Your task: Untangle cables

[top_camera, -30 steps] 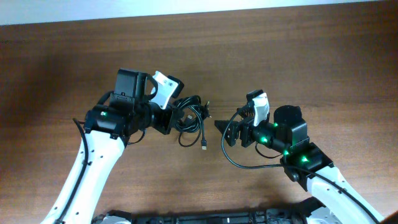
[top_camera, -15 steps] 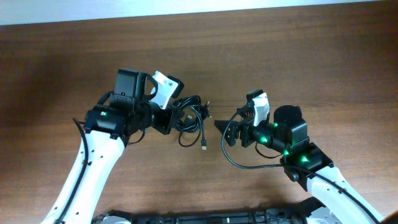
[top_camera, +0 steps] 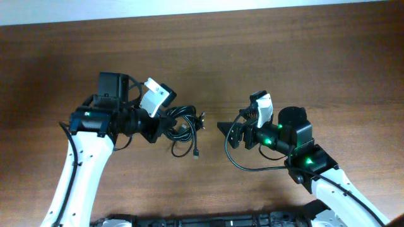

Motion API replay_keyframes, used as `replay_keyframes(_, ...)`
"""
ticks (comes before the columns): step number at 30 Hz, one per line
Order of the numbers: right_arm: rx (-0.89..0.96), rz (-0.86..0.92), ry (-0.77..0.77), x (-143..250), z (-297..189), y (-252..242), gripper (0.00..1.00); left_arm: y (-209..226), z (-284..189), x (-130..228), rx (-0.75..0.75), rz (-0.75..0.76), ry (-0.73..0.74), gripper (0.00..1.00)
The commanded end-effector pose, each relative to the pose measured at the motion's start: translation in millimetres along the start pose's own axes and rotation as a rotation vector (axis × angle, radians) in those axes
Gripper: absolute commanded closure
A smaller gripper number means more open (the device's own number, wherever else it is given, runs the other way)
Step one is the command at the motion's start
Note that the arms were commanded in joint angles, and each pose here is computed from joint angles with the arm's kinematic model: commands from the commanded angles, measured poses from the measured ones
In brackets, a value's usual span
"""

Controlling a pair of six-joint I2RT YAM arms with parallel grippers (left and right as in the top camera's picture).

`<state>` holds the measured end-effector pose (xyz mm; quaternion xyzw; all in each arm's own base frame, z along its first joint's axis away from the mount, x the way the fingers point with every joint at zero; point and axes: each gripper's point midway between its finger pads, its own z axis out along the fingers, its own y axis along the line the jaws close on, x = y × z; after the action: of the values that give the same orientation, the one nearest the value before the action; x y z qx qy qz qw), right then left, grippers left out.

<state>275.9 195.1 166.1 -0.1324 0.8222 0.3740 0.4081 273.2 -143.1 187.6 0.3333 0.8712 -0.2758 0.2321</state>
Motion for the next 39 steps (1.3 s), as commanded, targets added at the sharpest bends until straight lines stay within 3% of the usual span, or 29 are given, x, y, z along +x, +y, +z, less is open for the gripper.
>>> replay_keyframes(1, -0.061, -0.069, -0.025, -9, -1, 12, 0.02, -21, -11, -16, 0.075, 0.176, -0.083, 1.00)
replay_keyframes(3, -0.299, -0.269, -0.088, -23, -10, 57, 0.00, -28, -12, -14, 0.113, 0.201, -0.087, 1.00)
replay_keyframes(4, -0.367, -0.300, -0.101, -25, -14, 70, 0.05, -35, -12, -13, 0.145, 0.211, -0.092, 1.00)
replay_keyframes(10, -0.589, -0.290, 0.047, 14, -2, 98, 0.21, -71, 8, -1, 0.202, 0.355, 0.008, 1.00)
replay_keyframes(12, -0.620, -0.294, 0.079, 25, 1, 107, 0.37, -71, 8, -1, 0.203, 0.355, 0.008, 1.00)
replay_keyframes(15, -0.610, -0.299, 0.077, 26, 4, 109, 0.80, -71, 8, -1, 0.204, 0.355, 0.008, 0.98)
replay_keyframes(17, -0.541, -0.280, 0.057, 20, 10, 100, 0.96, -71, 8, -1, 0.202, 0.355, 0.008, 0.88)
replay_keyframes(18, -0.504, -0.260, 0.047, 17, 14, 95, 0.96, -71, 8, -1, 0.201, 0.353, 0.008, 0.71)
replay_keyframes(21, -0.449, -0.202, 0.038, 12, 18, 87, 0.96, -60, 6, -5, 0.141, 0.239, 0.023, 0.42)
replay_keyframes(22, -0.452, -0.208, 0.029, 10, 18, 88, 0.96, -53, -2, -14, 0.108, 0.173, 0.006, 0.14)
replay_keyframes(23, -0.458, -0.219, 0.013, 7, 17, 90, 0.96, -46, -14, -28, 0.076, 0.104, -0.033, 0.01)
replay_keyframes(26, -0.433, -0.164, -0.040, -8, 18, 89, 0.96, -21, -32, -46, 0.012, -0.143, -0.116, 0.01)
replay_keyframes(28, -0.336, 0.012, -0.070, -20, 24, 74, 0.96, 12, -39, -35, -0.121, -0.450, -0.109, 0.01)
replay_keyframes(31, -0.272, 0.263, -0.092, -30, 26, 61, 0.96, 17, -32, -23, -0.129, -0.656, -0.094, 0.01)
replay_keyframes(33, -0.297, 0.302, -0.112, -37, 24, 65, 0.96, 14, -19, -8, -0.119, -0.629, -0.043, 0.04)
replay_keyframes(35, -0.309, 0.291, -0.130, -42, 23, 68, 0.96, 15, -8, 3, -0.108, -0.637, -0.023, 0.25)
replay_keyframes(36, -0.306, 0.292, -0.127, -41, 23, 67, 0.96, 10, -2, -5, -0.051, -0.616, -0.055, 0.30)
replay_keyframes(39, -0.304, 0.293, -0.125, -40, 23, 67, 0.96, -1, 8, -21, -0.005, -0.528, -0.098, 0.34)
